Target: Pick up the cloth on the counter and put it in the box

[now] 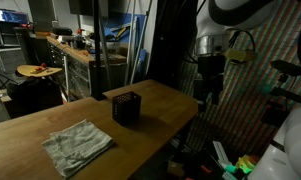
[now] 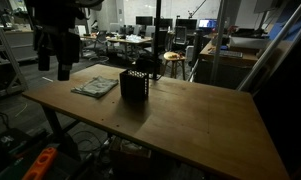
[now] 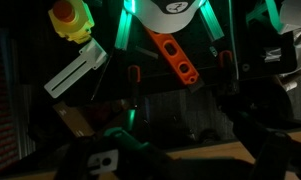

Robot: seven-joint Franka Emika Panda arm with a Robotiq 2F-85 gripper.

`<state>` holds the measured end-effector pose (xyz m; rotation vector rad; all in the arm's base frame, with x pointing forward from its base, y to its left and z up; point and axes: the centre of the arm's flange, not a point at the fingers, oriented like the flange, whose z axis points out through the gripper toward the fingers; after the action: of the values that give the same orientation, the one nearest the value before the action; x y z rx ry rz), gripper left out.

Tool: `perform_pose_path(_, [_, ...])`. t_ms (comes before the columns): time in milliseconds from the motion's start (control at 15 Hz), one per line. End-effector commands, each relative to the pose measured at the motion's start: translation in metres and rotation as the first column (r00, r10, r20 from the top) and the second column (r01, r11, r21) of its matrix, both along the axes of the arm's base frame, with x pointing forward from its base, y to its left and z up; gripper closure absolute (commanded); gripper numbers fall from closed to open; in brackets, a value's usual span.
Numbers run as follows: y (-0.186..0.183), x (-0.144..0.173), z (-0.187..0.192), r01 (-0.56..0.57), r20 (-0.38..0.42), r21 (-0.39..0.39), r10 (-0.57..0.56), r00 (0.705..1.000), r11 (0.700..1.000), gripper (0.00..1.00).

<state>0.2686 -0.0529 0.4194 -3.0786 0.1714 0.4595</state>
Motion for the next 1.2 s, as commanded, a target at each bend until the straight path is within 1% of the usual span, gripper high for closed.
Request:
perform_pose_path(0, [0.003,0.001,0.001,-0.01,0.008,0.006,0.01,1.0,1.0,0.0])
perform_pose_path(200, [0.017,0.008,0.003,-0.09,0.069,0.042,0.087,0.994,0.995,0.0])
perform_pose_path(267, [0.025,0.011,0.005,-0.129,0.102,0.058,0.122,0.987,0.99,0.0])
perform_pose_path(400, [0.042,0.017,0.003,-0.211,0.162,0.072,0.197,0.967,0.975,0.0])
perform_pose_path(467, [0.05,0.02,0.002,-0.239,0.181,0.078,0.222,0.958,0.968,0.0])
perform_pose_path(533, [0.058,0.023,0.001,-0.281,0.208,0.088,0.258,0.944,0.956,0.0])
perform_pose_path(600, [0.067,0.025,-0.002,-0.322,0.232,0.087,0.296,0.927,0.943,0.0])
perform_pose_path(733, [0.084,0.031,-0.007,-0.409,0.283,0.081,0.372,0.884,0.909,0.0])
perform_pose_path(1000, [0.115,0.049,-0.018,-0.547,0.365,0.051,0.494,0.789,0.836,0.0])
perform_pose_path(1133, [0.133,0.055,-0.025,-0.608,0.388,0.022,0.554,0.737,0.794,0.0])
